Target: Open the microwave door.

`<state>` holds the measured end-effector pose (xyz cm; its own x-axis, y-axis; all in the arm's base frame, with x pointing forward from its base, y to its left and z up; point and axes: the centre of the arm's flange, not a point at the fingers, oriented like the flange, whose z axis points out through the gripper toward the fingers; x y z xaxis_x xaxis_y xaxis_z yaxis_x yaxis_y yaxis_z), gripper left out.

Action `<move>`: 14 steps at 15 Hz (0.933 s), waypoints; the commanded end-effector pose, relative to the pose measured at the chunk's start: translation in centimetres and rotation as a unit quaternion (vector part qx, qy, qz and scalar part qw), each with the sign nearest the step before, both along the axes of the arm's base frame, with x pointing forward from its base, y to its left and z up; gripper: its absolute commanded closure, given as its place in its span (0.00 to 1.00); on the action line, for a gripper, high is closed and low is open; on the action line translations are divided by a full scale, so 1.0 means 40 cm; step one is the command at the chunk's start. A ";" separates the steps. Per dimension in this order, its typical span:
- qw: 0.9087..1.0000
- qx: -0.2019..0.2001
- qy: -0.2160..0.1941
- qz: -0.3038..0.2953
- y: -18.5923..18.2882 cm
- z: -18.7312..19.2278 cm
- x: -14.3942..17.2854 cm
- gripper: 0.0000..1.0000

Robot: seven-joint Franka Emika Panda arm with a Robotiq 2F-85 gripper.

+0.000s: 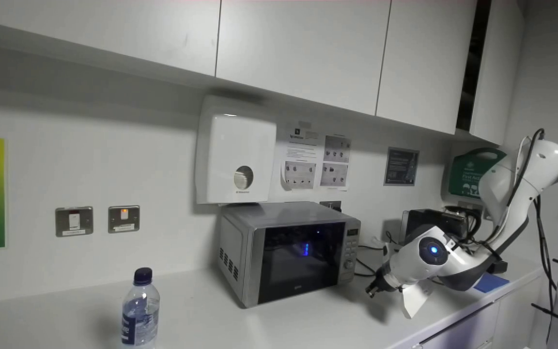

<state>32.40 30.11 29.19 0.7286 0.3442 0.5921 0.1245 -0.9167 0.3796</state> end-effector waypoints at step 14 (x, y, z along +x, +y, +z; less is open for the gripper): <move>0.995 -0.063 -0.059 0.047 0.042 -0.021 0.059 1.00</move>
<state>33.78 31.18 28.78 0.6455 0.4699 0.6021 0.1737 -0.8580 0.4834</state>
